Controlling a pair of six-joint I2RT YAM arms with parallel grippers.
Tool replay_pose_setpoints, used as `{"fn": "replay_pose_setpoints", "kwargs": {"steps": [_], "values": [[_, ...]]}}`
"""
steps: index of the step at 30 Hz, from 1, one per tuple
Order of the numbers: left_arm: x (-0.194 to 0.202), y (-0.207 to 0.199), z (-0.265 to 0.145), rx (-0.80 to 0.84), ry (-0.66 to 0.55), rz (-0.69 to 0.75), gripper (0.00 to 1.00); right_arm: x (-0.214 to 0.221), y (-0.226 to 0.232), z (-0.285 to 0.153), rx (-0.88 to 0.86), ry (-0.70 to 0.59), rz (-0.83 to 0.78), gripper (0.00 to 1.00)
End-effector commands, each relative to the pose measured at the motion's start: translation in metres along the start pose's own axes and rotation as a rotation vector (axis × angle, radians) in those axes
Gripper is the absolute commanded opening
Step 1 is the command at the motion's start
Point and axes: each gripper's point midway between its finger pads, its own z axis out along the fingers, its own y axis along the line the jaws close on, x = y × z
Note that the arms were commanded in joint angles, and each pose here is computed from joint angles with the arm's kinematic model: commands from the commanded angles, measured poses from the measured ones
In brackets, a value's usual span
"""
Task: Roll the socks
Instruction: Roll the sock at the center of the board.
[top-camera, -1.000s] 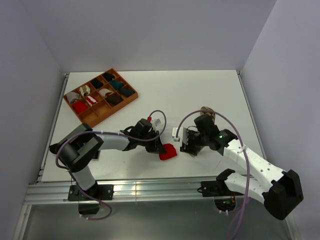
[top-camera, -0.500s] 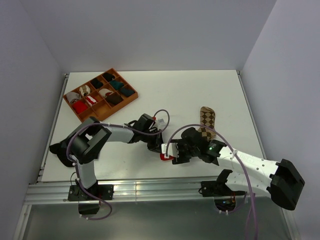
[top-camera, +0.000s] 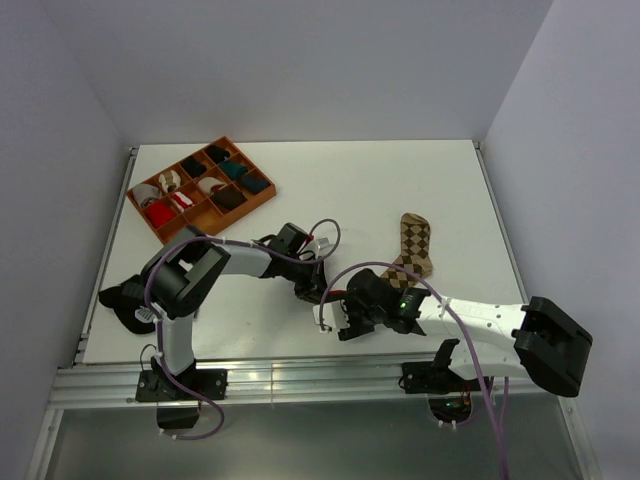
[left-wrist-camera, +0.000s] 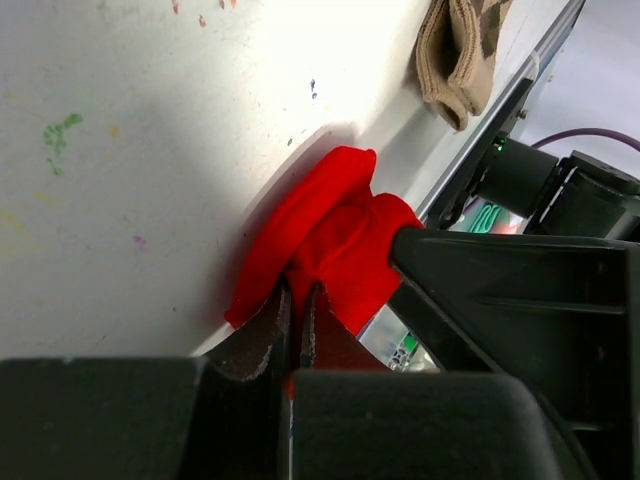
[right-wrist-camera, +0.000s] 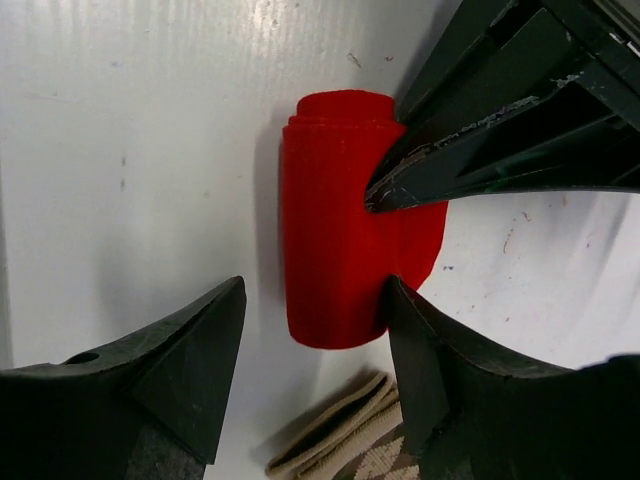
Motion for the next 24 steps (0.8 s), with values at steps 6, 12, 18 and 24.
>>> {"fn": "replay_pose_setpoints", "kwargs": {"steps": [6,12,18,24], "values": [[0.029,0.065,0.002,-0.232,0.08,-0.082,0.01,-0.006,-0.013,0.012,0.046,-0.005,0.01,0.59],[0.018,0.054,-0.007,-0.234,-0.009,-0.069,0.16,-0.007,-0.006,0.018,-0.021,0.021,0.077,0.27],[-0.005,0.04,-0.031,-0.26,-0.218,-0.039,0.41,-0.003,0.005,0.017,-0.164,0.031,0.186,0.24],[-0.023,0.024,-0.058,-0.228,-0.441,-0.004,0.46,-0.001,0.008,0.016,-0.318,0.033,0.296,0.24]]}}
